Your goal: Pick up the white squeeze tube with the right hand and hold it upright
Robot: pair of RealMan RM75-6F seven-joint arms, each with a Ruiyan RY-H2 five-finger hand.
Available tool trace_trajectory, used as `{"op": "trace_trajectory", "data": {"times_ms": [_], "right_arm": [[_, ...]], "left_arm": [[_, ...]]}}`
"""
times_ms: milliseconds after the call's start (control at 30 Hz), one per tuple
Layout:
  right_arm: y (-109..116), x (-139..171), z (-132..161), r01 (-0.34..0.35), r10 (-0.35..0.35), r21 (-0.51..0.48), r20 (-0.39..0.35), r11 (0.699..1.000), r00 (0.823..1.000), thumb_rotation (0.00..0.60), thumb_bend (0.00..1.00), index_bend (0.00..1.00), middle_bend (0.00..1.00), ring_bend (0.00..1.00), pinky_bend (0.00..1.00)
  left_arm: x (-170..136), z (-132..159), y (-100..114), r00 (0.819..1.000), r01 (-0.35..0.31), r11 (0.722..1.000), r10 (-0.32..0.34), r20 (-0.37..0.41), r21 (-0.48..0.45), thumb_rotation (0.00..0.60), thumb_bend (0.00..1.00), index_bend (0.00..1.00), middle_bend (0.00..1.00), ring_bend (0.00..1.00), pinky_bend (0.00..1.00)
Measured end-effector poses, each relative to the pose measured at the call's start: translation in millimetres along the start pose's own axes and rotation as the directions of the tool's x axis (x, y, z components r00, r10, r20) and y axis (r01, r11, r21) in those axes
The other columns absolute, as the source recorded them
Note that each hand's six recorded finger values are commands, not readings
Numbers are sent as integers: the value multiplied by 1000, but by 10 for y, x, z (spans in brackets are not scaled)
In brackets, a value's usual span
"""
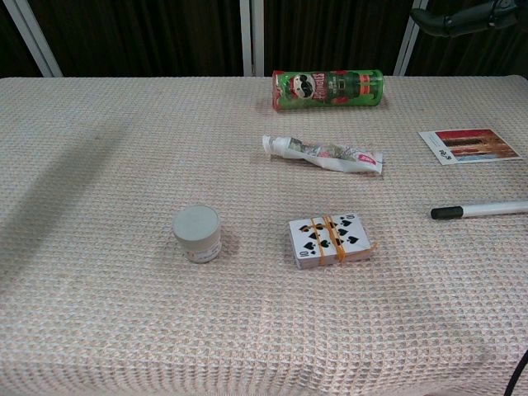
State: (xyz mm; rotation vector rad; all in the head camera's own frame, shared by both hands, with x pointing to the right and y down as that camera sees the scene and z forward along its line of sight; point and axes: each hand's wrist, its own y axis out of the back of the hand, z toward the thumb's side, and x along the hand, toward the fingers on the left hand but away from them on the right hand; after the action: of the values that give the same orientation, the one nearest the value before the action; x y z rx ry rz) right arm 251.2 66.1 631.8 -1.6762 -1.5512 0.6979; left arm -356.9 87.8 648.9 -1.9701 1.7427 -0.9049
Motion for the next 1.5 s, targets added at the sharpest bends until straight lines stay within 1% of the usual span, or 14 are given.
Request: {"op": "trace_trajectory", "data": {"times_ms": [133,267,333,400,567,667,767,800,867,1000,1100,1167,1300,1500], "right_arm": [[-64,-1,14,36,-37,-49,-19,998,999,600,183,0,0,0,0],[-89,1,29,25,-27,-63,-28,998,999,600,183,0,0,0,0],[-102,8,41,15,-17,-65,-29,998,999,600,183,0,0,0,0],[-129,18,56,-6,4,-65,-31,998,1000,600,182,0,21,0,5],[-257,43,41,-123,123,7,3,992,992,600,176,0,110,0,118],[-359,62,17,-238,233,88,64,967,970,600,176,0,116,0,119],[-463,100,-29,-365,341,168,154,916,927,600,176,0,128,2,118],[-510,123,-54,-416,381,193,193,889,904,600,176,0,135,5,121],[-589,165,-86,-489,437,217,247,845,865,600,176,5,161,44,165],[-803,256,-112,-626,549,189,337,757,765,600,176,73,218,102,229],[-973,258,-45,-688,610,168,349,707,712,600,176,128,226,125,256],[-1056,229,16,-699,625,168,340,695,703,600,176,163,245,150,284],[-1189,177,78,-688,617,168,331,706,714,600,176,252,301,208,361],[-1343,127,87,-689,605,191,354,699,713,600,176,275,312,215,373]], "left_arm": [[-5,-38,-26,1000,7,1000,-7,-9,2,147,57,43,99,63,191],[-12,-17,-15,1000,6,1000,-6,-2,20,145,57,43,99,63,192],[-19,-7,-4,1000,4,999,-4,1,44,238,60,47,100,63,192],[-30,-6,5,1000,2,996,-2,0,86,385,62,53,99,63,192],[-75,-30,25,1000,9,959,-6,-12,282,559,64,58,99,62,191],[-124,-53,29,999,25,900,-14,-29,435,600,65,61,99,62,190],[-207,-79,19,997,64,844,-34,-66,533,600,65,61,100,62,190],[-249,-91,12,995,84,833,-44,-85,547,600,65,61,100,62,190],[-317,-134,19,992,113,825,-59,-116,554,600,65,61,99,62,190],[-366,-194,25,987,141,825,-74,-143,547,600,64,61,99,62,190],[-374,-213,23,986,149,833,-81,-149,533,600,65,61,100,62,191],[-375,-223,23,985,150,837,-83,-150,525,600,65,61,99,62,191],[-367,-254,18,985,154,840,-86,-151,521,600,65,61,99,62,191],[-354,-242,2,985,154,843,-91,-145,515,600,65,61,100,62,191]]}}
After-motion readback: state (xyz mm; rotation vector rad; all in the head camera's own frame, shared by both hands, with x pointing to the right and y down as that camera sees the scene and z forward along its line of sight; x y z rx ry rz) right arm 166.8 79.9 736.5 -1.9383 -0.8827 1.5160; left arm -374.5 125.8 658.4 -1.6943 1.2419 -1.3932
